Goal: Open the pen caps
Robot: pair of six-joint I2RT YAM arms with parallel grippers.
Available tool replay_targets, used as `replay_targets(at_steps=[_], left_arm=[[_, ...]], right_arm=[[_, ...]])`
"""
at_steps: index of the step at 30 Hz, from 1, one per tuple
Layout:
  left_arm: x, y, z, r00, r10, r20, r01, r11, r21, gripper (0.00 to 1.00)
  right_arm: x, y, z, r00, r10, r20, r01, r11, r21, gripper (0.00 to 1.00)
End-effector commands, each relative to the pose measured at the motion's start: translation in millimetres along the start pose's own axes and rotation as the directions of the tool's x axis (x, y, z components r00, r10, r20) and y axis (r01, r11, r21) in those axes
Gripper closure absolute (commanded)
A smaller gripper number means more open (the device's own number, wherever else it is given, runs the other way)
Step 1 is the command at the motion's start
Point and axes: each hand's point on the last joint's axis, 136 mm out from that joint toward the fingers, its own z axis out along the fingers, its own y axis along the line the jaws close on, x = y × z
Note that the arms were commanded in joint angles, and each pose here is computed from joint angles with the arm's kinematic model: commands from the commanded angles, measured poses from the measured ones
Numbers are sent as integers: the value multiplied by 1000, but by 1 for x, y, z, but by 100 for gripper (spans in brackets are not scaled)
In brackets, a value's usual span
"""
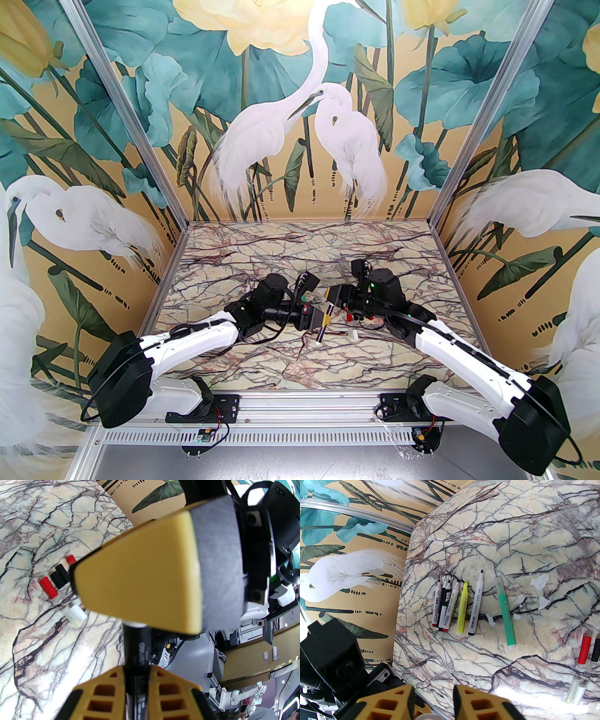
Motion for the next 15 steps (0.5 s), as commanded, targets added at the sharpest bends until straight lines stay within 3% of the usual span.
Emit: replay_targets(at_steps=[1, 15], left_arm=[[-7, -7, 3, 1000, 10, 13, -10, 1000, 21, 89], [-8, -5, 2, 1000, 7, 16, -7, 1000, 10, 89]], right_arm=[[-3, 11, 1, 1000, -20, 1, 20, 999, -28, 69], [0, 11, 2, 1000, -25, -14, 25, 999, -29, 73]])
